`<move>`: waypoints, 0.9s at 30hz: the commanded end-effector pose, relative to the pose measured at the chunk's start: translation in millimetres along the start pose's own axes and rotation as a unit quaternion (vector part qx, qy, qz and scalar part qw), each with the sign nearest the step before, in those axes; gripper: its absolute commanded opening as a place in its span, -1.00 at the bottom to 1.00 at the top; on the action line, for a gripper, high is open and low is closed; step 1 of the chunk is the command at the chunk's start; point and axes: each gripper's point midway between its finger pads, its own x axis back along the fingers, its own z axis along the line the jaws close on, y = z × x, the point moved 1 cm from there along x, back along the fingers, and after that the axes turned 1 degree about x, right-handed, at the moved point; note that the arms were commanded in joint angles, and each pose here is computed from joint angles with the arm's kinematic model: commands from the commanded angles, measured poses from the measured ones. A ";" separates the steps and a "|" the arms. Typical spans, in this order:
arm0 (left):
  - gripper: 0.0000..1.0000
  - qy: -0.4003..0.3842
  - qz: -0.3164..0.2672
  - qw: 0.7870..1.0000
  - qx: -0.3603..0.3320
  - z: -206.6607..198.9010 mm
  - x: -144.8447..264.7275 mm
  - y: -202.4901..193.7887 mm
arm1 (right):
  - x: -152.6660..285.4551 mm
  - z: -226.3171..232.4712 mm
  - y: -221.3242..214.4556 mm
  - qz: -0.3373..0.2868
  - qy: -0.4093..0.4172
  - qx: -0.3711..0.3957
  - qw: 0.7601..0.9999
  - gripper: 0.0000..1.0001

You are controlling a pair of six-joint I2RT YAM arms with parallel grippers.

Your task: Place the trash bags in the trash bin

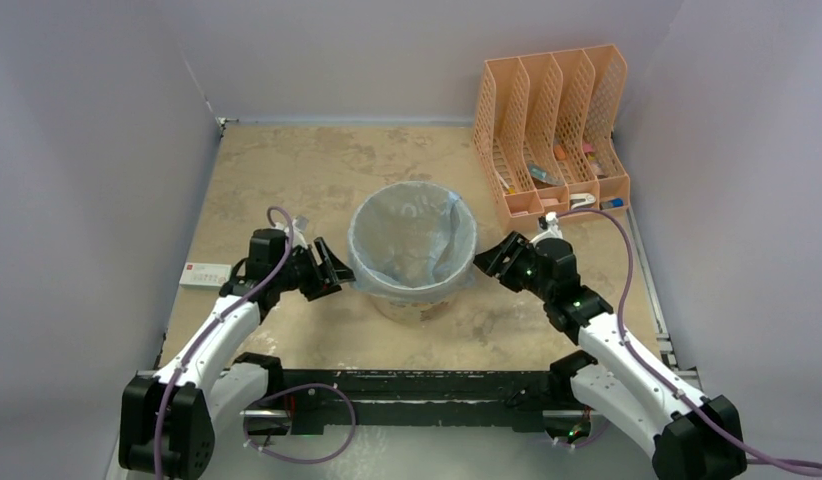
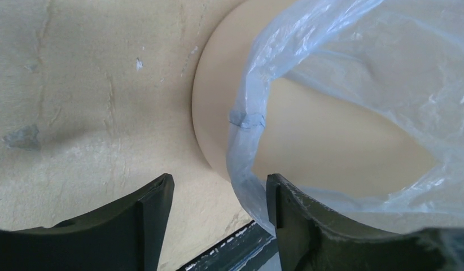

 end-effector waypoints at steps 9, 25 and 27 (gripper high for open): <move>-0.15 -0.069 0.030 0.997 -0.035 -19.0 -2.9 -5.4 | 6.7 24.9 -19.8 0.060 0.085 0.040 0.994 -0.13; -0.34 -0.067 0.032 0.997 -0.032 -15.2 -4.5 -8.3 | 22.4 18.2 13.3 -0.021 0.021 0.039 0.999 0.07; -0.28 -0.068 0.033 0.997 -0.031 -14.9 -4.8 -8.7 | 29.0 25.7 18.8 -0.036 0.039 0.052 0.997 0.13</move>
